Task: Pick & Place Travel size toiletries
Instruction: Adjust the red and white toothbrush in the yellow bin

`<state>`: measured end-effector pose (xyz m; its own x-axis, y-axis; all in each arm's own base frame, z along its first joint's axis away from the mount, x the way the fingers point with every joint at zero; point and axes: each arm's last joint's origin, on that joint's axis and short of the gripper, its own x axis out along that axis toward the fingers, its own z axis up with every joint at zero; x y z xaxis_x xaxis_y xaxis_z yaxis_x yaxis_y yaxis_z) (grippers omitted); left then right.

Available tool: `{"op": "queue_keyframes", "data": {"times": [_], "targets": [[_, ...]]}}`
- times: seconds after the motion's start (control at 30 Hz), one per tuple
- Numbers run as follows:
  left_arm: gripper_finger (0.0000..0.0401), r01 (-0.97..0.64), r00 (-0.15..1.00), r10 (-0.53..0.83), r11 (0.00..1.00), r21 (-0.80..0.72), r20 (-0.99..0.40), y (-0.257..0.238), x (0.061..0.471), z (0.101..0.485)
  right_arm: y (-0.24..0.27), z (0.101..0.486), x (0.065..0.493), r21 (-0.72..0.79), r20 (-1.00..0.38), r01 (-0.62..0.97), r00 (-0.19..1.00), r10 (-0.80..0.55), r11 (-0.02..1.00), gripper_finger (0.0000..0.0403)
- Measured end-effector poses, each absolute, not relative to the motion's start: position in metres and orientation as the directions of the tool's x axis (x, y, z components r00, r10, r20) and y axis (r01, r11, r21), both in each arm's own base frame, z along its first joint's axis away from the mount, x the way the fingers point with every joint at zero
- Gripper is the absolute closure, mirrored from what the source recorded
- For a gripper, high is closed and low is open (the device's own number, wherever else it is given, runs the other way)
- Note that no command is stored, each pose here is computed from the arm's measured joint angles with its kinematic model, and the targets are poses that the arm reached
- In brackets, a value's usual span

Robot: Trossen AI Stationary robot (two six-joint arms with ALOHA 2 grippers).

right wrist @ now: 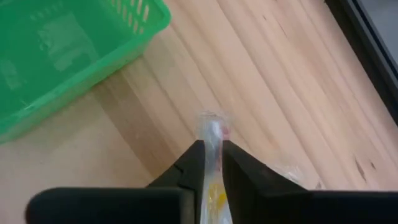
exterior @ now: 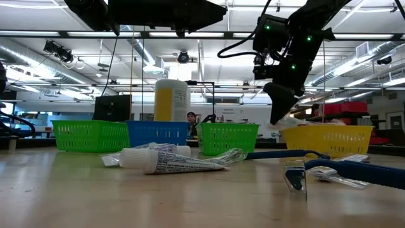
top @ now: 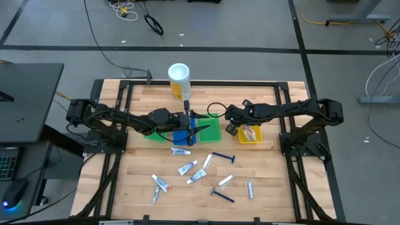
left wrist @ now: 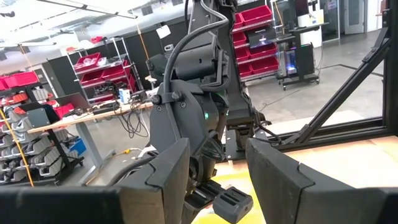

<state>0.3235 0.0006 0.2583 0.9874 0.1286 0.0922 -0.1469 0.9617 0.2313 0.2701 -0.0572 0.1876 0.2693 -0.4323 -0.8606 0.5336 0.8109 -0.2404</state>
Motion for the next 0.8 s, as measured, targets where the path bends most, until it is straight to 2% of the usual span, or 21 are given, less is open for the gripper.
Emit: {"op": "queue_keyframes", "data": {"times": [0.27, 0.47, 0.63, 0.8], "targets": [[0.0232, -0.146, 0.988, 0.128, 0.962, 0.231, 0.091, 0.001, 0.323, 0.258, -0.055, 0.191, 0.269, -0.212, -0.856, 0.572, 0.283, -0.433, 0.792, 0.0366], [0.0232, -0.147, 0.987, 0.128, 0.962, 0.232, 0.092, 0.001, 0.323, 0.258, -0.049, 0.212, 0.262, -0.187, -0.818, 0.588, 0.350, -0.456, 0.787, 0.0396], [0.0232, -0.147, 0.987, 0.129, 0.961, 0.235, 0.092, 0.001, 0.323, 0.258, -0.041, 0.230, 0.248, -0.148, -0.803, 0.609, 0.386, -0.454, 0.779, 0.0400], [0.0232, -0.146, 0.988, 0.128, 0.961, 0.235, 0.091, 0.000, 0.323, 0.258, -0.029, 0.239, 0.231, -0.152, -0.803, 0.682, 0.336, -0.491, 0.715, 0.0401]]}}
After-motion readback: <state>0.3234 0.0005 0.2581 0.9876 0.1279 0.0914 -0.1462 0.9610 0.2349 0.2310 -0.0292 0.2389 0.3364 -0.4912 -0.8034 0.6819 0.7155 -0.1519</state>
